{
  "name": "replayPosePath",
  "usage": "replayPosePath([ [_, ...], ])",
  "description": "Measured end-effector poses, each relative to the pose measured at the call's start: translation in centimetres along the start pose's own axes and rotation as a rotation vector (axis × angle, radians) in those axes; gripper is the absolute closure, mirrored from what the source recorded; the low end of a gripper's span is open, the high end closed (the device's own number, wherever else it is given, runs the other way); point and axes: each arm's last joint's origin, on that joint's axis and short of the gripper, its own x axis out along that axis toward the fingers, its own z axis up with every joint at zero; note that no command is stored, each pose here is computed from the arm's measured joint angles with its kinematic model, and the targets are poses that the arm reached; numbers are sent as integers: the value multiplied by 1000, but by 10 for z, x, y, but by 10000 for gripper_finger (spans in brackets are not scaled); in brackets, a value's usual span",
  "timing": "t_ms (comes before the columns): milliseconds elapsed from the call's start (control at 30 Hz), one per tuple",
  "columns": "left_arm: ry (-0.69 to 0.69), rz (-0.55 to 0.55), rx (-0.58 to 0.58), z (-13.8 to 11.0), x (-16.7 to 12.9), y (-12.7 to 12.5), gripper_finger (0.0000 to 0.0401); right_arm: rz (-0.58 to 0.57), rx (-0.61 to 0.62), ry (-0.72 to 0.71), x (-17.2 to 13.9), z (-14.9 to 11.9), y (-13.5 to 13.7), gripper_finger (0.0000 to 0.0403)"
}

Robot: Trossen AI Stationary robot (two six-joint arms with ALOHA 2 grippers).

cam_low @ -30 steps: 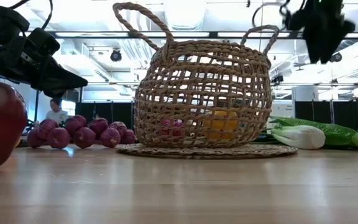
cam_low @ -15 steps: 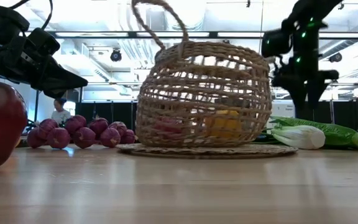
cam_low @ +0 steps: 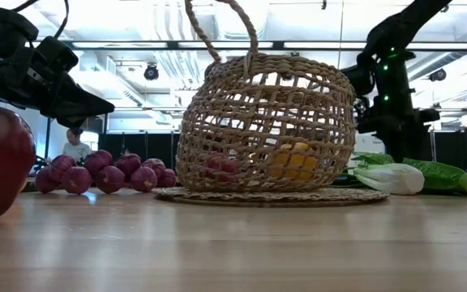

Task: Build produce basket
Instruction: Put the aloe vera into the basket

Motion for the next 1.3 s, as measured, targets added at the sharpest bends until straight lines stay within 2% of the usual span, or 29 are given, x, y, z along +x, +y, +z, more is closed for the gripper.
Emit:
replayPosePath([
  [200, 0, 0, 0, 0, 0, 0, 401, -8, -38, 37, -25, -29, -6, 179],
  [400, 0, 0, 0, 0, 0, 0, 401, 84, -30, -95, -53, -59, -10, 179],
  [567, 0, 0, 0, 0, 0, 0, 401, 134, -11, -206, -66, -73, -17, 179],
  [700, 0, 0, 0, 0, 0, 0, 401, 172, 0, -288, -65, -68, -14, 178],
  [833, 0, 0, 0, 0, 0, 0, 401, 171, -1, -294, -49, -56, -7, 161],
  [967, 0, 0, 0, 0, 0, 0, 401, 105, 19, -278, -32, -38, -3, 120],
  [1100, 0, 0, 0, 0, 0, 0, 401, -10, 57, -230, -16, -21, -6, 82],
  [1300, 0, 0, 0, 0, 0, 0, 401, -66, 106, -130, 5, -4, -15, 84],
])
